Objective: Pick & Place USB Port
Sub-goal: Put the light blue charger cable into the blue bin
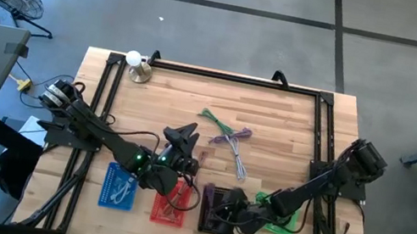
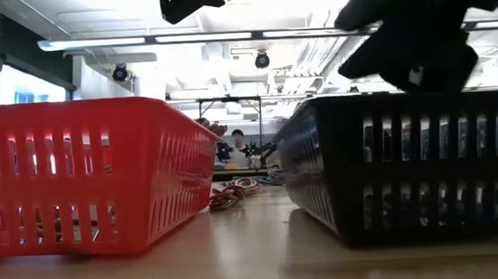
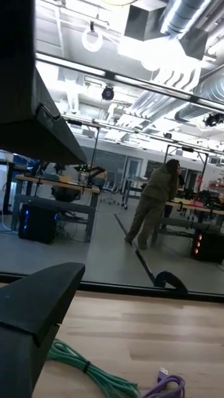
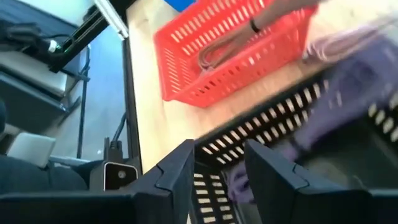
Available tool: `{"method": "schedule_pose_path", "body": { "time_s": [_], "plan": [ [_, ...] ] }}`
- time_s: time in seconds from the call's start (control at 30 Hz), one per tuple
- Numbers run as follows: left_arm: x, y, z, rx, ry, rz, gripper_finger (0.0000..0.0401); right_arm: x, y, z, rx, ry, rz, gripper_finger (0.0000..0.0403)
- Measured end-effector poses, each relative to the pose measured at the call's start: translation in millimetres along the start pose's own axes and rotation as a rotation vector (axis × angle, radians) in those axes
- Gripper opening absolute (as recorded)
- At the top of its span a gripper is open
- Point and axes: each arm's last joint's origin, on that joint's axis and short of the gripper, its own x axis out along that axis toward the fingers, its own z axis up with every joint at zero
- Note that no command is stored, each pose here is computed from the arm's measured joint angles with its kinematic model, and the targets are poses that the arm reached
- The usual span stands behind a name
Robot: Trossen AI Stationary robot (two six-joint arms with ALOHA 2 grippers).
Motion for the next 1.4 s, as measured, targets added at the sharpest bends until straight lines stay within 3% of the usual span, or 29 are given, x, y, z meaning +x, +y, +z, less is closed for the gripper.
{"method": "schedule_pose_path", "body": {
  "time_s": [0.33, 0.47, 0.6, 0.9, 1.03, 1.13, 1.4],
  "plan": [
    [0.0, 1.1, -0.9, 0.002, 0.038, 0.029, 0.0266, -51.6, 10.1, 45.4, -0.347, -0.096, 0.046, 0.0113],
    [0.0, 1.0, -1.2, -0.002, 0.042, 0.033, 0.0266, -75.7, 3.0, 65.2, -0.487, -0.103, 0.014, 0.0099],
    [0.0, 1.0, -1.2, -0.005, 0.042, 0.033, 0.0266, -93.4, -14.1, 83.1, -0.55, -0.085, -0.079, 0.0089],
    [0.3, -0.1, 0.0, -0.069, -0.002, -0.002, 0.0266, -105.4, -70.6, 121.0, -0.56, 0.062, -0.236, 0.0074],
    [0.3, -0.4, 0.5, -0.104, -0.018, -0.015, 0.0266, -101.7, -92.6, 126.4, -0.402, 0.169, -0.255, 0.0074],
    [0.3, -0.3, 0.2, -0.109, -0.009, -0.008, 0.0266, -99.5, -108.5, 123.4, -0.312, 0.265, -0.336, 0.0079],
    [0.3, -0.1, -0.2, -0.143, 0.002, 0.001, 0.0266, -84.2, -128.1, 123.9, -0.266, 0.347, -0.393, 0.0119]
  ]
}}
